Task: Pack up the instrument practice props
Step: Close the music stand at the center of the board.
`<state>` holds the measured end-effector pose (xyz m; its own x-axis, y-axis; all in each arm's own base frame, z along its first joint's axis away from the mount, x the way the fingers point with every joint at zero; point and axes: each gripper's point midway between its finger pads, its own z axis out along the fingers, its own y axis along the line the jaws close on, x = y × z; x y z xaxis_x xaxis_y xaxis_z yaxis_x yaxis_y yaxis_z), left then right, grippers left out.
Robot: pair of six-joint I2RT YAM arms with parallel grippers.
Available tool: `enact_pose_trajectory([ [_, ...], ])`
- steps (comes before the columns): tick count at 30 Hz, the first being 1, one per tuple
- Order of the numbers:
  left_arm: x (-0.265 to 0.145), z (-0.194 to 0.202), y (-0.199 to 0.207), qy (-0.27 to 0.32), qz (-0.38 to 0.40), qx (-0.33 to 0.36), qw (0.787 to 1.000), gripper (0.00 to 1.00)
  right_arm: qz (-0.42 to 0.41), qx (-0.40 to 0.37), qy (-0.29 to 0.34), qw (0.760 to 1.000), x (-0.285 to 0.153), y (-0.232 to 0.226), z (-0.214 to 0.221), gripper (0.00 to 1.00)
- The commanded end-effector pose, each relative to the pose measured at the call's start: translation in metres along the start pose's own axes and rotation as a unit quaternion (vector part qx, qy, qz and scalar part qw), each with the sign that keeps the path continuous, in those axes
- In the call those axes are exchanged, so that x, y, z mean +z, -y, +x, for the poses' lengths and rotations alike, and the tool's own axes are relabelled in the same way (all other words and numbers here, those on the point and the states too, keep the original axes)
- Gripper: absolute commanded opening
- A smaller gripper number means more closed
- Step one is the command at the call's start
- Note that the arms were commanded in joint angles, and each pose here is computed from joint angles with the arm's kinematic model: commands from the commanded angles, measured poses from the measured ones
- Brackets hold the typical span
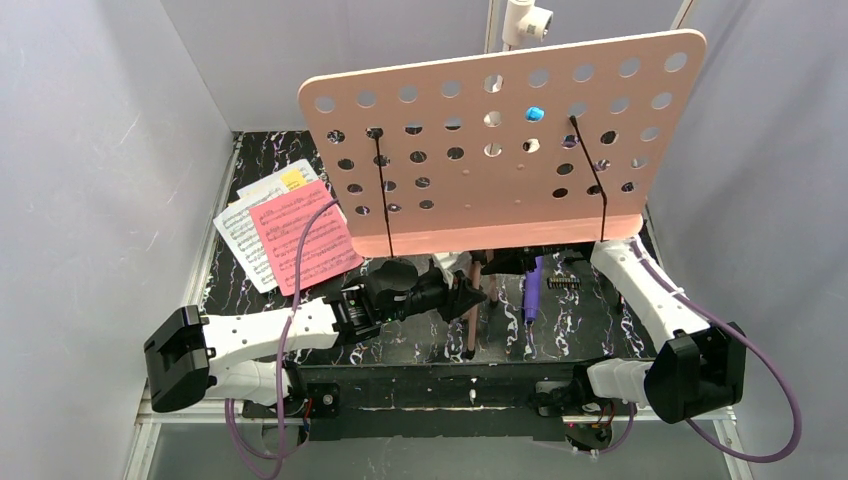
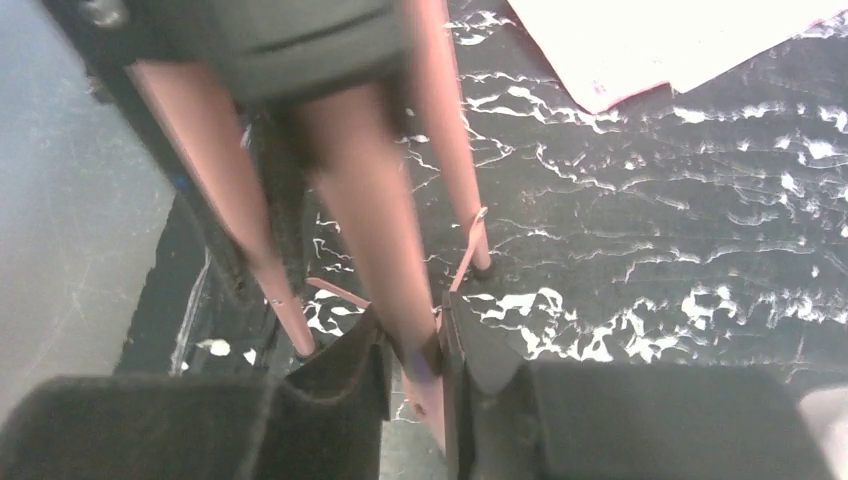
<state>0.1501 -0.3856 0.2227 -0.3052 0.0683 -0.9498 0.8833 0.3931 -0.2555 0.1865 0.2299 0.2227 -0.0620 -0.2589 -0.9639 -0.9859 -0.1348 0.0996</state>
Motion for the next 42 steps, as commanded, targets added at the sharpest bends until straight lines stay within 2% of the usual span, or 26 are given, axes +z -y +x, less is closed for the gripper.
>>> enact_pose_trajectory([
  [1,-0.012,-0.087,0.032,0.137,0.053,-0.028,0.989,0.00,-0.012,-0.003,0.018,1.000,0.002,-0.006,-0.013,0.10],
  [3,-0.013,-0.085,0.032,0.137,0.052,-0.034,0.989,0.00,-0.015,-0.013,0.021,1.000,0.001,-0.007,-0.018,0.01],
  [6,-0.018,-0.084,0.029,0.141,0.045,-0.044,0.988,0.00,-0.026,-0.029,0.027,0.999,-0.002,-0.013,-0.026,0.01],
  [10,-0.026,-0.077,0.024,0.143,0.035,-0.053,0.988,0.10,-0.039,-0.052,0.036,0.997,-0.004,-0.022,-0.032,0.01],
  [18,-0.039,-0.058,0.010,0.142,0.005,-0.069,0.987,0.44,-0.042,-0.064,0.033,0.997,-0.004,-0.028,-0.023,0.01],
  [22,-0.044,-0.053,0.007,0.143,0.000,-0.072,0.987,0.56,-0.046,-0.070,0.035,0.996,-0.004,-0.031,-0.021,0.01],
  [24,-0.048,-0.053,0.006,0.146,-0.002,-0.073,0.987,0.66,-0.045,-0.070,0.036,0.996,-0.004,-0.031,-0.021,0.01],
  [26,-0.053,-0.054,0.005,0.154,-0.003,-0.069,0.986,0.76,-0.047,-0.068,0.038,0.996,-0.004,-0.032,-0.022,0.01],
  [31,-0.070,-0.064,0.000,0.189,-0.012,-0.032,0.981,0.90,-0.050,-0.062,0.044,0.996,-0.004,-0.035,-0.021,0.01],
  [32,-0.075,-0.067,-0.003,0.201,-0.019,-0.027,0.979,0.96,-0.050,-0.060,0.045,0.996,-0.004,-0.034,-0.021,0.01],
  [37,-0.102,-0.093,-0.005,0.276,-0.025,0.011,0.961,0.98,-0.052,-0.053,0.048,0.996,-0.003,-0.034,-0.021,0.01],
  [42,-0.108,-0.110,-0.010,0.323,-0.041,0.061,0.944,0.98,-0.054,-0.049,0.051,0.996,-0.003,-0.034,-0.022,0.01],
])
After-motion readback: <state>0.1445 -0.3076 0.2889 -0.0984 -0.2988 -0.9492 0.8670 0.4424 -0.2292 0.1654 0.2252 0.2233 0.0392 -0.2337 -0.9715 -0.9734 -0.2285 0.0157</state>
